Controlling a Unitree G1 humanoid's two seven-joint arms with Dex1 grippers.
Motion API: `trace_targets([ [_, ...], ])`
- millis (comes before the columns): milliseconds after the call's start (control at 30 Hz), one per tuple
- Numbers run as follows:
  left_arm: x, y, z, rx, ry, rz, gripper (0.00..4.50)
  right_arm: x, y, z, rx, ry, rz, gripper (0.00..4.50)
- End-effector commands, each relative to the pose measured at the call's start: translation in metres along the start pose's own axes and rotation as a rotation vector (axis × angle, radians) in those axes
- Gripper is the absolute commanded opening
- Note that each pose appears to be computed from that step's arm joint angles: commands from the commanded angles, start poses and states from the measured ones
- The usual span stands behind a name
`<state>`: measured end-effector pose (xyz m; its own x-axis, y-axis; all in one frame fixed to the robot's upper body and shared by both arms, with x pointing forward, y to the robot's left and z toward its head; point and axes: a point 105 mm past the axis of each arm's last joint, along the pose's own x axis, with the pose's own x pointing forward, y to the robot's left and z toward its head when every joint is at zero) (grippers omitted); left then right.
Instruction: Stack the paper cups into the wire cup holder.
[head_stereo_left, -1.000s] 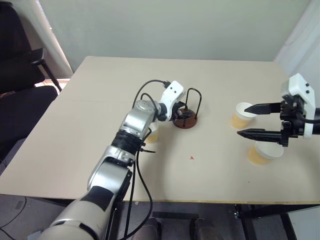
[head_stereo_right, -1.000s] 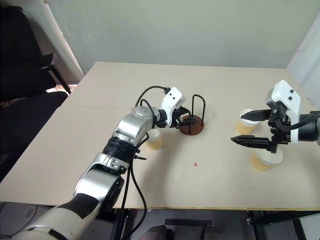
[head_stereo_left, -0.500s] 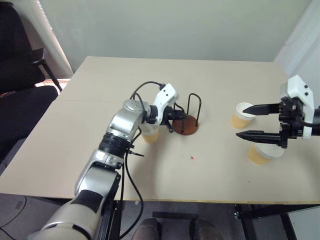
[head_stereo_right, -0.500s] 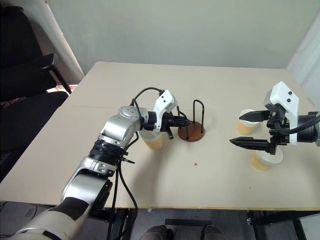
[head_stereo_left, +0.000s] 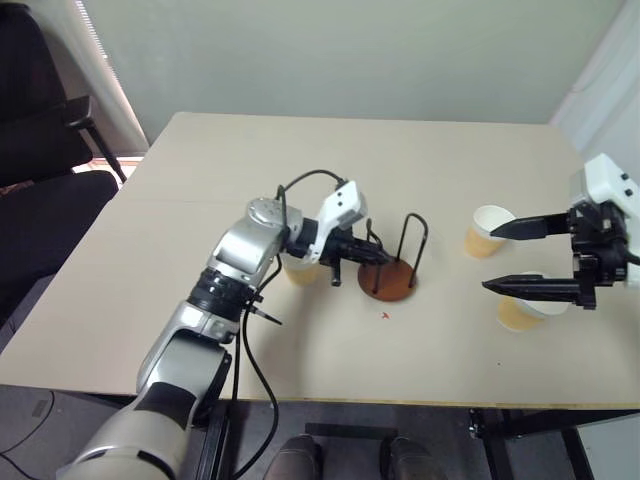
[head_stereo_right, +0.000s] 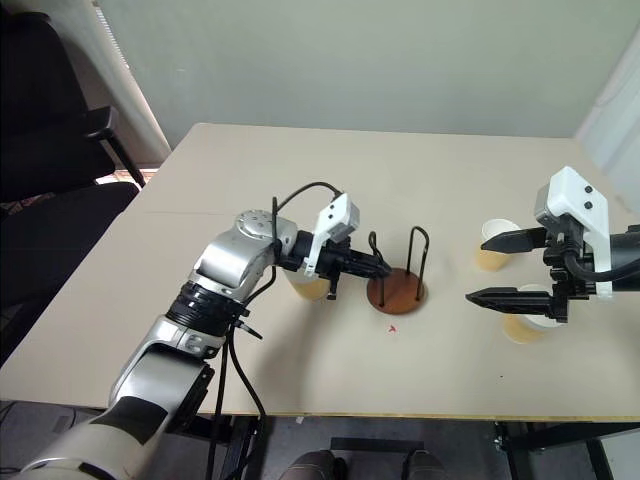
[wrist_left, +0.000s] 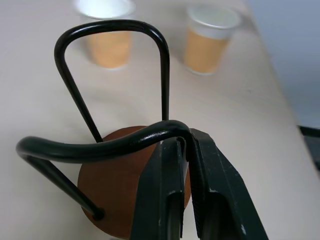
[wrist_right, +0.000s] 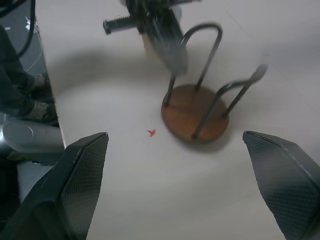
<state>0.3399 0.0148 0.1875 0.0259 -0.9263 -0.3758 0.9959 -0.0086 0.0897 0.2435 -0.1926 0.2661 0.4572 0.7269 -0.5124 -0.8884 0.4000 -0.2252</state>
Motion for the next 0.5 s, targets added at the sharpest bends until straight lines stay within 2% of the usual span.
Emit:
trace_targets([
  [33, 0.015, -0.017, 0.01, 0.106, 0.003, -0.082, 0.06, -0.012, -0.002, 0.01, -0.062, -0.003, -0.05, 4.5],
  [233, 0.033, -0.02, -0.006, 0.187, 0.077, -0.091, 0.06, -0.012, 0.0, 0.011, -0.067, 0.002, -0.051, 4.5],
  [433, 0.03, -0.015, -0.021, 0.283, 0.164, -0.064, 0.06, -0.01, 0.001, 0.009, -0.066, -0.001, -0.05, 4.5],
  [467, 0.028, -0.015, -0.022, 0.3, 0.179, -0.068, 0.6, -0.01, 0.001, 0.009, -0.067, -0.001, -0.049, 4.5],
  [500, 0.025, -0.015, -0.021, 0.315, 0.181, -0.064, 0.85, -0.009, 0.0, 0.009, -0.068, -0.001, -0.047, 4.5],
])
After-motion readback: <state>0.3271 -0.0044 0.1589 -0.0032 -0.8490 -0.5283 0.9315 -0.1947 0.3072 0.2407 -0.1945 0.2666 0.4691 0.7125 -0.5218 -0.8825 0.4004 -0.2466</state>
